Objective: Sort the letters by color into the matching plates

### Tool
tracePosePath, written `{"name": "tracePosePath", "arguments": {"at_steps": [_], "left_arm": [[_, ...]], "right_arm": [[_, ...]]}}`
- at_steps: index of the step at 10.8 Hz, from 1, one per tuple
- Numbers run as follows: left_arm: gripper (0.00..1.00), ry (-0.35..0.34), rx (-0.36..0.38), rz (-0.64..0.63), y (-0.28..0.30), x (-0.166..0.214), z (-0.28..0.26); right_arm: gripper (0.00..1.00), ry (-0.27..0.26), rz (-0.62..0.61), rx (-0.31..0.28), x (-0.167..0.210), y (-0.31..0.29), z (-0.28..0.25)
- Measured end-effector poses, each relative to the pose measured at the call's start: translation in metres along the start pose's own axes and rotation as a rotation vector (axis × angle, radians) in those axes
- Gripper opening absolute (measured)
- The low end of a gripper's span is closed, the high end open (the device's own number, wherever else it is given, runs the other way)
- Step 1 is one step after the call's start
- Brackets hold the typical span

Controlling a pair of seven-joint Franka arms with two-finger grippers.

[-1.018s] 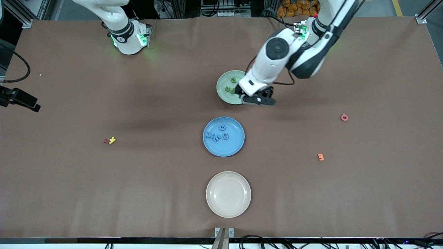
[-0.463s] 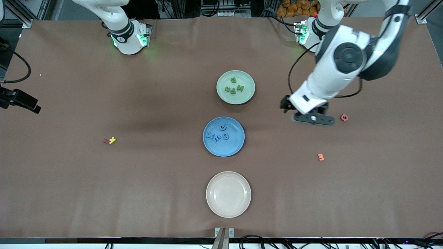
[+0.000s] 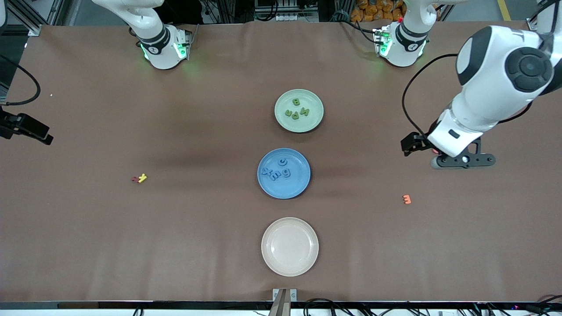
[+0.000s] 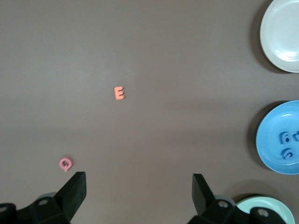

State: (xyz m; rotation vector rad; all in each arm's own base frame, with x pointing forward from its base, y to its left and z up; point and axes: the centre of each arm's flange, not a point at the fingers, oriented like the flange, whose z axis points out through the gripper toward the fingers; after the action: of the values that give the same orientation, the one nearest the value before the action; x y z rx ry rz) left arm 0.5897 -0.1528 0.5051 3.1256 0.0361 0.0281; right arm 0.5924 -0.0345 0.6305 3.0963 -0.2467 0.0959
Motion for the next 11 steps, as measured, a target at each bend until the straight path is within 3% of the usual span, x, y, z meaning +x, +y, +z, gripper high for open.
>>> {"name": "tracePosePath", "arguments": {"at_steps": [4,11], "left_arm": [[1.00,-0.067,0.022,-0.030,-0.065,0.007,-0.036],[1.00,-0.067,0.022,-0.104,-0.113,0.000,-0.118]], "right_arm": [[1.00,0.000,0.000,0.009,0.000,-0.001,0.000],[1.00,-0.002,0.000,0.009,0.000,-0.001,0.001]]}}
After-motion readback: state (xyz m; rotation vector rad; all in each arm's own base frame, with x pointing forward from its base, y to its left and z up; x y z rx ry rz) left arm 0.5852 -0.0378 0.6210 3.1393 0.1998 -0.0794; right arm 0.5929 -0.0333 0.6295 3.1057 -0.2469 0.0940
